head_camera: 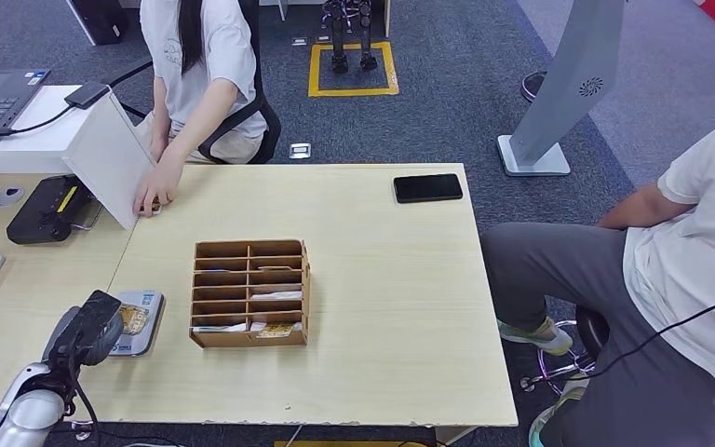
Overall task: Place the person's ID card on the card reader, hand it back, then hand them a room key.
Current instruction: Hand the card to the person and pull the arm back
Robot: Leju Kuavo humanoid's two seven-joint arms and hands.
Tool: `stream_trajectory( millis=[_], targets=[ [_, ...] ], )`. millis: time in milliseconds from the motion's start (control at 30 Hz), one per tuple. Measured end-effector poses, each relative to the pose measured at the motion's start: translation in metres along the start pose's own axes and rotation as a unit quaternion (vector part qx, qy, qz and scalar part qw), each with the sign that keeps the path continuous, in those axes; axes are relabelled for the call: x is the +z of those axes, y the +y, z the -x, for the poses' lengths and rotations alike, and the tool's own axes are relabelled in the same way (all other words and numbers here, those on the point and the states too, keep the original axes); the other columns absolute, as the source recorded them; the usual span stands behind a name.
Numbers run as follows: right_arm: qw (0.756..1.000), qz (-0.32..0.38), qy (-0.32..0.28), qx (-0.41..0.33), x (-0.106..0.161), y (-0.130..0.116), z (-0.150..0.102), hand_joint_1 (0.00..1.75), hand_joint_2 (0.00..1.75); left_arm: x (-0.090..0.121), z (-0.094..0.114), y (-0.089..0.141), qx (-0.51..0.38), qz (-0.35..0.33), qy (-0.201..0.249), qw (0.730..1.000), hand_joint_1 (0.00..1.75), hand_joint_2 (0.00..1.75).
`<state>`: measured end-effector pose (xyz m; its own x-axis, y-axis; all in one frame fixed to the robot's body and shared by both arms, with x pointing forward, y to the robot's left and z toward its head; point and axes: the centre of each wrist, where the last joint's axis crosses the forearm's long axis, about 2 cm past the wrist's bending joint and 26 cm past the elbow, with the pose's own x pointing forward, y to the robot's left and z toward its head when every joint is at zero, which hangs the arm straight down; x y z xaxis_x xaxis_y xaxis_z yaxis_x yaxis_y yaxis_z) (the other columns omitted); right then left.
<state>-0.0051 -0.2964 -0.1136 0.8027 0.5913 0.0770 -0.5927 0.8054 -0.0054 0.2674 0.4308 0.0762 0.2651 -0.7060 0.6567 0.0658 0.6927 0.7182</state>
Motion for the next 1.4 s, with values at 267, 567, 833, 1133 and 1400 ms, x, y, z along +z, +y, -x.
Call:
stream_trajectory(
  millis=[267, 567, 833, 1133, 1400],
  targets=[
    [1.0, 0.0, 0.0, -0.003, 0.0, 0.0, 0.0, 0.0, 0.0, 0.0, 0.002, -0.001, -0.008, -0.001, 0.008, 1.0, 1.75, 1.75],
    [1.0, 0.001, 0.0, -0.004, 0.0, -0.001, -0.001, 0.0, 0.0, 0.001, 0.009, -0.003, -0.06, -0.011, 0.025, 0.998, 1.75, 1.75],
    [1.0, 0.002, 0.001, -0.004, 0.0, -0.002, -0.002, 0.0, 0.0, 0.002, 0.013, -0.004, -0.07, -0.016, 0.037, 0.997, 1.75, 1.75],
    [1.0, 0.001, 0.002, -0.006, 0.0, -0.002, -0.002, 0.0, 0.0, 0.002, 0.013, -0.006, -0.044, -0.017, 0.031, 0.998, 1.75, 1.75],
    [1.0, 0.001, 0.002, -0.006, 0.0, -0.001, -0.002, 0.0, 0.0, 0.002, 0.012, -0.008, -0.037, -0.015, 0.029, 0.999, 1.75, 1.75]
  ],
)
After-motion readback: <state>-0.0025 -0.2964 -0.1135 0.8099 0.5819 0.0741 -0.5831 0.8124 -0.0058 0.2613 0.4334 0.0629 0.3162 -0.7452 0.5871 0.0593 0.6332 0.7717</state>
